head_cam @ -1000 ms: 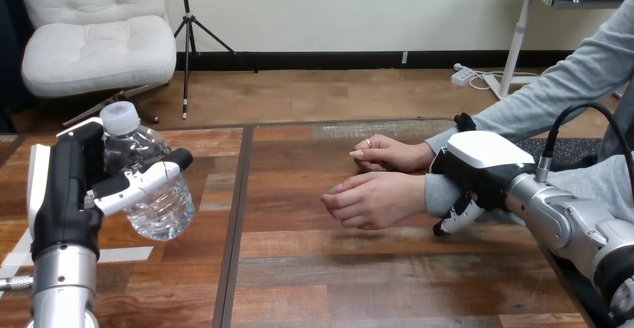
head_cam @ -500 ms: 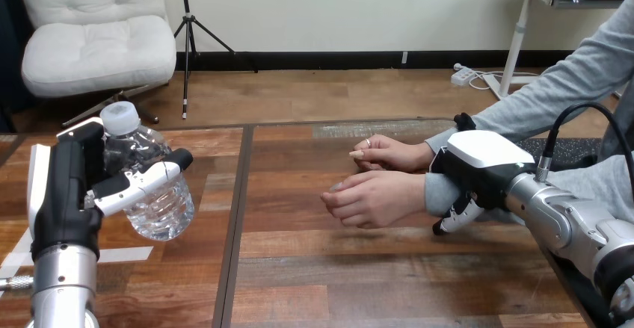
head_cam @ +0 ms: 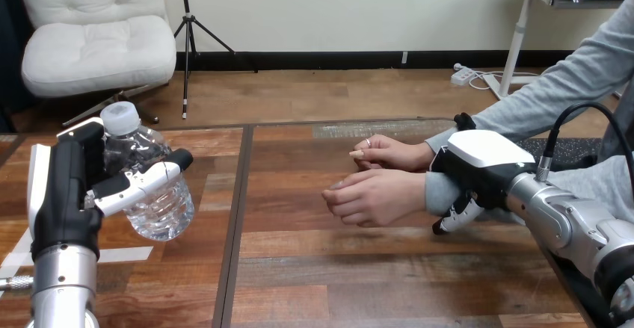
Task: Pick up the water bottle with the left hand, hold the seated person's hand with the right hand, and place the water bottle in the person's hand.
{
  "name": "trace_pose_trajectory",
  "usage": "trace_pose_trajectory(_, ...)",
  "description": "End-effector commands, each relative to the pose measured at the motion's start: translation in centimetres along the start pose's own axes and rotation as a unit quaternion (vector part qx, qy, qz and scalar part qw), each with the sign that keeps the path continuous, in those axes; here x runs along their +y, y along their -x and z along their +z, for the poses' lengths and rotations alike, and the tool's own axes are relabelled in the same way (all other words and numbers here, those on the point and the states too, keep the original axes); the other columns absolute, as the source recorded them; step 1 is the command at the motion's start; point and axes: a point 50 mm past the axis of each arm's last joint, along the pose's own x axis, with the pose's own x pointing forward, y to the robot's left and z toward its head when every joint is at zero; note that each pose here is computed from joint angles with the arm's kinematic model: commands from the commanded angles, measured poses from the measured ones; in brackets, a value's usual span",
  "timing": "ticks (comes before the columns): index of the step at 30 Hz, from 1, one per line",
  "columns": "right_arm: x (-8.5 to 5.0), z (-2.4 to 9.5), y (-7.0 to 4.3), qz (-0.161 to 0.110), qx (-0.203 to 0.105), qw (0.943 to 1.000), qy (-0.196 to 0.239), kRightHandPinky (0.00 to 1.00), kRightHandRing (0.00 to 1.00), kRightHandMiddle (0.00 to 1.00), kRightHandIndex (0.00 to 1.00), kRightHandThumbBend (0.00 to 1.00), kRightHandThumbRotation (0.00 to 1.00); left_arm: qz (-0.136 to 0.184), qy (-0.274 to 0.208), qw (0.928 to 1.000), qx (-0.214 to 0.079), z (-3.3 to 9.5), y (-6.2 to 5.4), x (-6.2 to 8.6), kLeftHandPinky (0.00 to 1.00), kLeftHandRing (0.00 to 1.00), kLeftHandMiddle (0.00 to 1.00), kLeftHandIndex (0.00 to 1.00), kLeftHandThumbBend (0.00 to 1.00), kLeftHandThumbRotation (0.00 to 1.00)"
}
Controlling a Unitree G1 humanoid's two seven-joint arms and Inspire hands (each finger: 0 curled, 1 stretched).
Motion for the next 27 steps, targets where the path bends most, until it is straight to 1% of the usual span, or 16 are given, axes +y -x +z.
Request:
trace_pose_trajectory(1,-3.6,0.4,-0.4,-0.066,-0.011,0.9976,-0.017,0.14,0.19,0.26,0.30,0.68,0.00,0.003,0.000,0.9976,-0.070,2.7,-1.0,0.1,0.31,0.37,0.41,0.43,0.66,0.00)
trace_pose_trajectory(8,-4.0,0.4,-0.3,-0.079,-0.019,0.9965,-0.020,0.14,0.20,0.27,0.30,0.68,0.00,0.003,0.005,0.9979,-0.065,2.7,-1.0,0.0,0.31,0.37,0.41,0.43,0.66,0.00)
trace_pose_trajectory(13,-4.3,0.5,-0.3,-0.083,-0.021,0.9960,-0.023,0.15,0.20,0.27,0.29,0.67,0.00,0.002,0.006,0.9981,-0.062,2.8,-1.0,-0.1,0.31,0.37,0.42,0.43,0.66,0.00)
trace_pose_trajectory(22,-5.2,0.6,-0.3,-0.094,-0.026,0.9950,-0.022,0.16,0.22,0.28,0.30,0.68,0.00,0.001,0.006,0.9979,-0.064,2.9,-0.9,-0.2,0.31,0.36,0.41,0.43,0.67,0.00)
trace_pose_trajectory(27,-5.6,0.8,-0.3,-0.107,-0.038,0.9934,-0.017,0.18,0.23,0.30,0.31,0.69,0.00,-0.003,0.002,0.9977,-0.067,2.8,-1.0,-0.3,0.30,0.36,0.41,0.43,0.66,0.00)
